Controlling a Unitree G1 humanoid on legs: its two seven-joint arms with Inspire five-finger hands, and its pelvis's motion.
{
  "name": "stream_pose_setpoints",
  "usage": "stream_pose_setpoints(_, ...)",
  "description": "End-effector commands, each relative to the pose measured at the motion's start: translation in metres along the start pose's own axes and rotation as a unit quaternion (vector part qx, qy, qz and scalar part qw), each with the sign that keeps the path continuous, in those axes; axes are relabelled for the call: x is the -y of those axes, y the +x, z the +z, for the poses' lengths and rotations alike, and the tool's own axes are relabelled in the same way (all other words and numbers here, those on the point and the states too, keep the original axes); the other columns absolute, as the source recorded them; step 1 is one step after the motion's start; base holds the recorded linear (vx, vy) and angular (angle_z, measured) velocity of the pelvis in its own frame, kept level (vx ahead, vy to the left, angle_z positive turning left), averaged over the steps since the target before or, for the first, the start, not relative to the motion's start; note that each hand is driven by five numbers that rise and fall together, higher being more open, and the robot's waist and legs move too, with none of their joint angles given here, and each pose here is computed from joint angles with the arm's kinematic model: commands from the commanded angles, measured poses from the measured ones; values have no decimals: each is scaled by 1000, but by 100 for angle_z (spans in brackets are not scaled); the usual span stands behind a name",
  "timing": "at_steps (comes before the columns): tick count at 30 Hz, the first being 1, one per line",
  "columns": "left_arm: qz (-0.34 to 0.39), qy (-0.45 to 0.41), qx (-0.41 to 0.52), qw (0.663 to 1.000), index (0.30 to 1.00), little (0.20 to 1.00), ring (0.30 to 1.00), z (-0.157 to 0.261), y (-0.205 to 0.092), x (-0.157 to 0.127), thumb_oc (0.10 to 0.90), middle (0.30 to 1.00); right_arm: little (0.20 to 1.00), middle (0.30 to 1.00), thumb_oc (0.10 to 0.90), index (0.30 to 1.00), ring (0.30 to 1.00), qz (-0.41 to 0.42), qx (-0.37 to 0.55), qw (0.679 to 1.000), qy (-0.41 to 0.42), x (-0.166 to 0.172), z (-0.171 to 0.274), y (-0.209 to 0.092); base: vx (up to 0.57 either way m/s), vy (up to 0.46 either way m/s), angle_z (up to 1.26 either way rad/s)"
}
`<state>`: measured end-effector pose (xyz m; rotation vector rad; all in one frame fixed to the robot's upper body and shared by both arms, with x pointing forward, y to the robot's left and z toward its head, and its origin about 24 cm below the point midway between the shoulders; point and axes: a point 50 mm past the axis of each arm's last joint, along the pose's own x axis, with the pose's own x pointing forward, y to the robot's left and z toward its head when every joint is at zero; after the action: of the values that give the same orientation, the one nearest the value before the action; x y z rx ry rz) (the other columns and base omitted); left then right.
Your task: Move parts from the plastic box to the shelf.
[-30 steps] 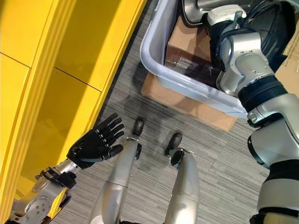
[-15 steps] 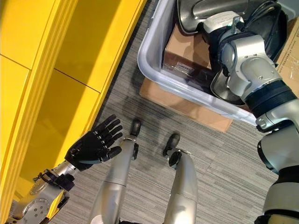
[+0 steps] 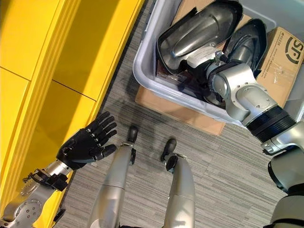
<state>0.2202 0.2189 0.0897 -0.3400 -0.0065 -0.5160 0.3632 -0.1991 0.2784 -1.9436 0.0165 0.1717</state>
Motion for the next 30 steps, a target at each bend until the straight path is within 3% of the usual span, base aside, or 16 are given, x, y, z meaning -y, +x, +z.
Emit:
stream_pose_setpoints(1, -61, -3, 43, 997, 1000, 1000, 1000, 15, -9, 23, 900, 1000, 1000, 1000, 900, 1000, 1000, 35, -43, 998, -37, -7, -23, -11, -2, -30, 0)
stream_pose_setpoints(6, -60, 0, 42, 997, 1000, 1000, 1000, 17, -9, 22, 900, 1000, 1000, 1000, 900, 1000, 1000, 37, -91, 995, -29, -23, -40, -15, -1, -32, 0)
stream_pose_setpoints(8, -60, 1, 42, 997, 1000, 1000, 1000, 16, -8, 23, 900, 1000, 1000, 1000, 900, 1000, 1000, 3, -157, 986, -48, -22, -54, -17, 0, 0, 0)
stream_pose_setpoints(13, -66, -7, 48, 997, 1000, 1000, 1000, 14, -3, 25, 900, 1000, 1000, 1000, 900, 1000, 1000, -75, -315, 946, 12, -21, -98, -27, 0, 0, 0)
stream_pose_setpoints(19, -71, -14, 54, 996, 1000, 1000, 1000, 13, 2, 30, 900, 1000, 1000, 1000, 900, 1000, 1000, -116, -376, 919, 20, -30, -120, -32, -6, 19, 0)
stream_pose_setpoints(30, -85, -28, 58, 994, 1000, 1000, 1000, 9, 6, 37, 900, 1000, 1000, 1000, 900, 1000, 1000, -186, -419, 888, 22, -5, -139, -39, -4, 12, 1)
